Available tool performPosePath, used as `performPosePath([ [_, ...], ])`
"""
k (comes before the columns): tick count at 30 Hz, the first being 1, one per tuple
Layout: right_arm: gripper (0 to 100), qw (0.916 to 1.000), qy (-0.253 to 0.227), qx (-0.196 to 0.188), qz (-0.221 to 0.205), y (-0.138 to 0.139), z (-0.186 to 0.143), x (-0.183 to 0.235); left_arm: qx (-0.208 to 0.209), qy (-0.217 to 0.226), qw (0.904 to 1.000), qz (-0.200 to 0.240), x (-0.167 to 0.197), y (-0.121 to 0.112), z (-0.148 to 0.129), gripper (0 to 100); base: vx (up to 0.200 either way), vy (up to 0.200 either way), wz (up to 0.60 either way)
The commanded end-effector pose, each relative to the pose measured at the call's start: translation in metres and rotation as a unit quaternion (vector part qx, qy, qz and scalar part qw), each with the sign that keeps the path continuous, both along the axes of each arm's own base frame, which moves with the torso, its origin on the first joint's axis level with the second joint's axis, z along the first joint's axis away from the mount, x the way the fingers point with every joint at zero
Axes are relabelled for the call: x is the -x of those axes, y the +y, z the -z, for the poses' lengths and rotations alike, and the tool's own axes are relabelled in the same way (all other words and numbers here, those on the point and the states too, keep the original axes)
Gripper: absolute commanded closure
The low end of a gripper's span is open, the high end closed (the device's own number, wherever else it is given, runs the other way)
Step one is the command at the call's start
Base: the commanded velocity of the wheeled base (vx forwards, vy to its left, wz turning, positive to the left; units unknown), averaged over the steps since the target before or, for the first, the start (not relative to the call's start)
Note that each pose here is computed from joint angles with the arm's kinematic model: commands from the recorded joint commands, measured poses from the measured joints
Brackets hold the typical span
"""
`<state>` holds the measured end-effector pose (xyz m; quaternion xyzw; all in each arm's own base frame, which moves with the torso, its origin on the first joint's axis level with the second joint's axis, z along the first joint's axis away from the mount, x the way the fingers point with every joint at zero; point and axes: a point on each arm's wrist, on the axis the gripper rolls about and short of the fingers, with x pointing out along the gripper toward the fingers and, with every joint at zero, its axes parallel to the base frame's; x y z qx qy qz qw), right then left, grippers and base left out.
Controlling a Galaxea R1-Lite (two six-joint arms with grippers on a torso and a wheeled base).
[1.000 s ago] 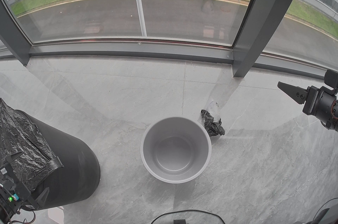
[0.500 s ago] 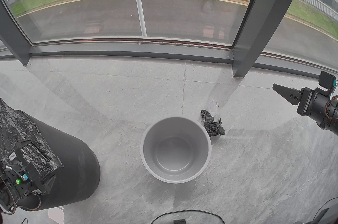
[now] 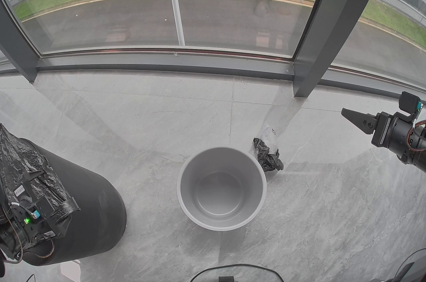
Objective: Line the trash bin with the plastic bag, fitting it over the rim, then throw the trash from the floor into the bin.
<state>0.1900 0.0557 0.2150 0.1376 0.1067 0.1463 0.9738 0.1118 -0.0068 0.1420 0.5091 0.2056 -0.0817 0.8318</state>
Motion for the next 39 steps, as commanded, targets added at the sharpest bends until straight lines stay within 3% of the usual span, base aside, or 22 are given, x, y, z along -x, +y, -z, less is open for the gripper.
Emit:
performPosePath([
  [1,0,1.0,-0.002,-0.002,0.0,0.0,-0.001,0.001,0.004,-0.009,1.0,-0.003,-0.016,-0.001,0.002,0,0.0,0.0,0.0],
  [19,0,1.0,0.004,-0.007,0.0,0.0,0.001,-0.001,0.009,-0.044,0.999,-0.006,-0.021,-0.001,-0.004,0,0.0,0.0,0.0],
  [20,0,1.0,0.004,-0.006,0.0,0.0,0.001,-0.001,0.009,-0.044,0.999,-0.005,-0.021,-0.001,-0.004,100,0.0,0.0,0.0],
  [34,0,1.0,0.006,-0.005,0.0,0.0,0.002,0.0,0.029,-0.052,0.9981,-0.012,-0.012,-0.001,-0.001,100,0.0,0.0,0.0],
  [39,0,0.9999,0.013,-0.004,-0.001,0.001,0.006,-0.001,0.097,-0.054,0.9931,-0.037,-0.021,-0.002,-0.005,100,0.0,0.0,0.0],
])
